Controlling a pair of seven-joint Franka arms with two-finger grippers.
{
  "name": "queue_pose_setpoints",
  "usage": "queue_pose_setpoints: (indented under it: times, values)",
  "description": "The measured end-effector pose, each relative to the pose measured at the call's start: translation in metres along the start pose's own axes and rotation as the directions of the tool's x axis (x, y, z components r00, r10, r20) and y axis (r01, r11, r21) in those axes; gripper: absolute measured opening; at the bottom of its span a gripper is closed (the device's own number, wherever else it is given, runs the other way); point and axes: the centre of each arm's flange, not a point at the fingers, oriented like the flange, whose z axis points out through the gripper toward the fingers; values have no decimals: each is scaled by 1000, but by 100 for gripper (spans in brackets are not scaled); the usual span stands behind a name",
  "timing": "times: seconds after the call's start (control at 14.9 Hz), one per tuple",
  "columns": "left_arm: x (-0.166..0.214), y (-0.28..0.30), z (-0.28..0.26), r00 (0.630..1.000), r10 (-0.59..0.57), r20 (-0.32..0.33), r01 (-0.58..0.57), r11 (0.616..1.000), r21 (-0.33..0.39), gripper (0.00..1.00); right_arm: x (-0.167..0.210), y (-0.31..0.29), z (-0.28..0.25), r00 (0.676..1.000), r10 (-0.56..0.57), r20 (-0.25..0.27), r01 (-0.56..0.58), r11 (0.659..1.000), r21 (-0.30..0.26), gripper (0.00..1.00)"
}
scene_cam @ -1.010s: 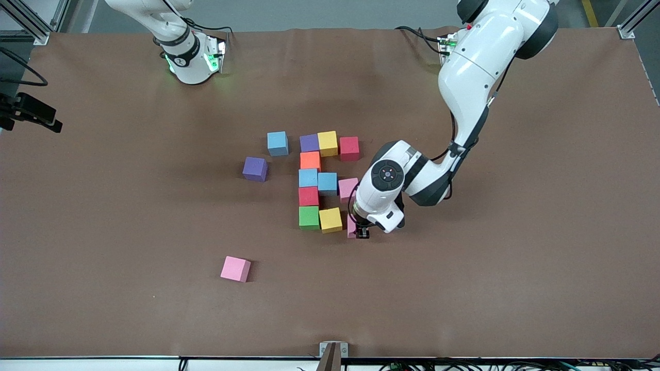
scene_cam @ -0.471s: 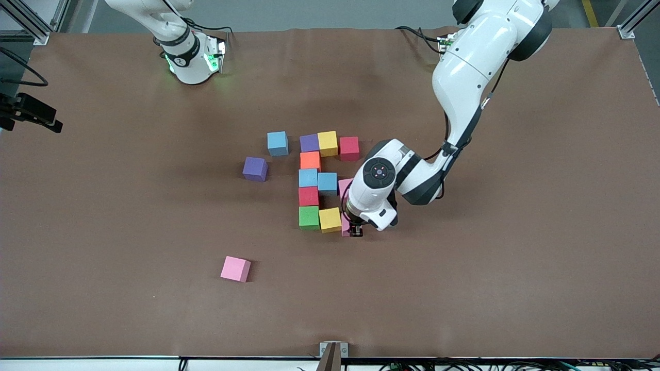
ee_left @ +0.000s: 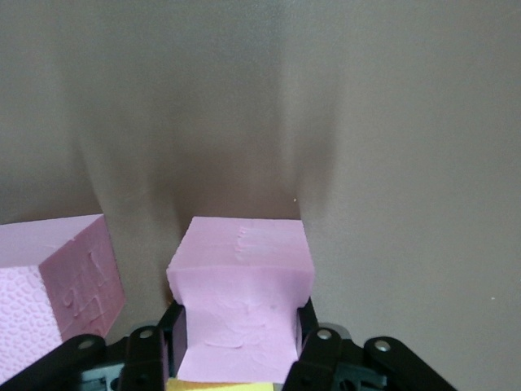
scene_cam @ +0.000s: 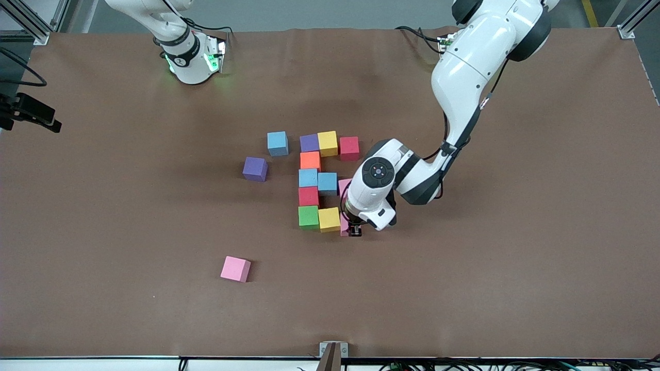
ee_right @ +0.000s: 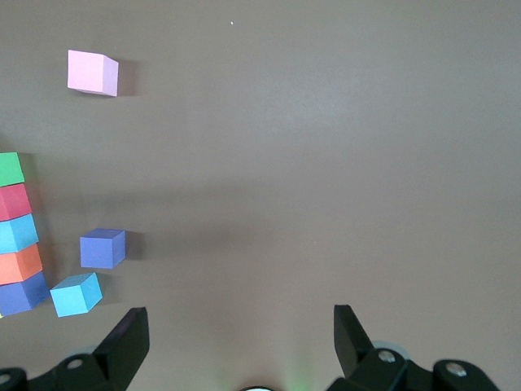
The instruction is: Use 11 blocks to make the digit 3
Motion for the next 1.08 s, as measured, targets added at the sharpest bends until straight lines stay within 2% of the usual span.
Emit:
queue_pose_setpoints:
  times: [0.07, 0.13, 0.4, 0.74, 1.08]
  values:
    - [0, 0, 0, 1000, 0, 0, 0, 1000, 0, 54, 0, 0, 0, 1000, 1, 0, -1, 1000, 0, 100]
    - [0, 0, 1, 1000, 0, 1, 0, 1000, 0, 61, 0, 0, 0, 1000, 7, 0, -7, 1000, 1, 100]
    - [0, -1, 12, 1000, -1, 14, 1, 1000, -7, 98, -1, -3, 1, 997, 82, 11, -82, 996, 24, 100]
    - [-3, 14, -19, 1000, -7, 27, 9, 999, -40, 100, -1, -4, -1, 998, -56, 1, 56, 998, 26, 100]
    - [-6, 14, -61, 1000, 4, -17, -4, 1000, -21, 100, -3, -6, 0, 997, -76, 16, 75, 997, 28, 100]
